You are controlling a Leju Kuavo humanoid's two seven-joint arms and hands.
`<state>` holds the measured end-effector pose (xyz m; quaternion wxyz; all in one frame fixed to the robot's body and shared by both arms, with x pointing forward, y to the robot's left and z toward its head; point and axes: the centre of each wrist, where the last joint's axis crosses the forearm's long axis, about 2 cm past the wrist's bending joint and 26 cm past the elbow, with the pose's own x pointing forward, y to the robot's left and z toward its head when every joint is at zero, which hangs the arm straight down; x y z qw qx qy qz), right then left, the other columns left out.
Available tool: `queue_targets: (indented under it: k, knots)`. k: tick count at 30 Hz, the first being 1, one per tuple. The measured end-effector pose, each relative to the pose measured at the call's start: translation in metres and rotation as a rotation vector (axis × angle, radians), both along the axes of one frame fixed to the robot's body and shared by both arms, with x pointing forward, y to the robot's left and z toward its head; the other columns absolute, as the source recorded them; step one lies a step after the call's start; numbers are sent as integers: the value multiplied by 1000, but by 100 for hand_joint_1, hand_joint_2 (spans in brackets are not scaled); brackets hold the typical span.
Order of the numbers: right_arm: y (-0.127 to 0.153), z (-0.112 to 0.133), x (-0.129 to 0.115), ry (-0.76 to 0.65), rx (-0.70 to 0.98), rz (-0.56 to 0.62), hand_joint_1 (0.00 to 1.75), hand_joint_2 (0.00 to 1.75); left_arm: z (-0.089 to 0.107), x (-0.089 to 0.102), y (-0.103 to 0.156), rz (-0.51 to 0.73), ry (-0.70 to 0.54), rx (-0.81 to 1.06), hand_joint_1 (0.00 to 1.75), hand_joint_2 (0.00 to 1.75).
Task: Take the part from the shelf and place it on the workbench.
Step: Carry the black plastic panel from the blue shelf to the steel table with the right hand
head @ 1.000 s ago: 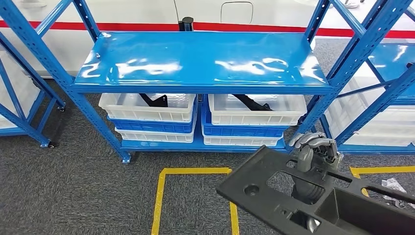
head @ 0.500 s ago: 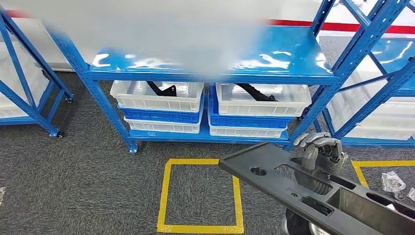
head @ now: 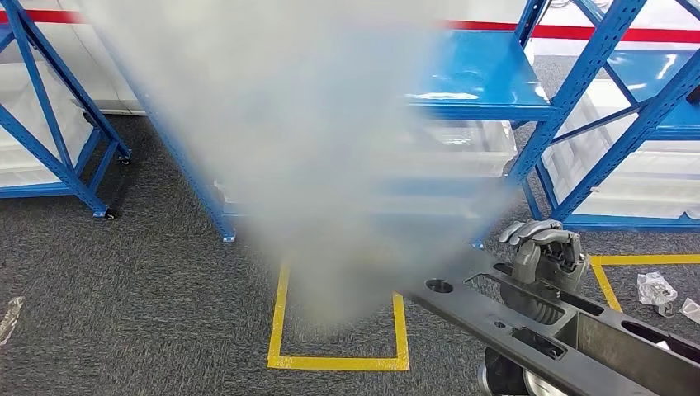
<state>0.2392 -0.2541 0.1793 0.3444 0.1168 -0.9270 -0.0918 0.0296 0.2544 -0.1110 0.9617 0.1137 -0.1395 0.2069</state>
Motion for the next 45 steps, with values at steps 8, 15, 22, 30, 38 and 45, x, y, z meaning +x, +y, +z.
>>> queue_targets:
  k: [8,15,22,30,38,45]
  knots:
    - [-4,0,1,1,-7,-14,175,175,0,1,0,-2,-7,0,0,175]
    - [-5,-3,-2,14,-13,-29,175,175,0,1,-1,-25,-26,-1,0,175]
    - [-6,-5,-5,23,-17,-32,175,175,0,0,0,-27,-25,1,0,175]
    - [-6,-9,-8,34,-19,-33,175,175,0,0,0,-28,-25,3,0,175]
    - [-6,-6,-7,26,-20,-34,175,175,0,-1,0,-24,-22,3,0,175]
    - [-6,-6,-7,25,-19,-34,175,175,0,-1,0,-24,-22,2,0,175]
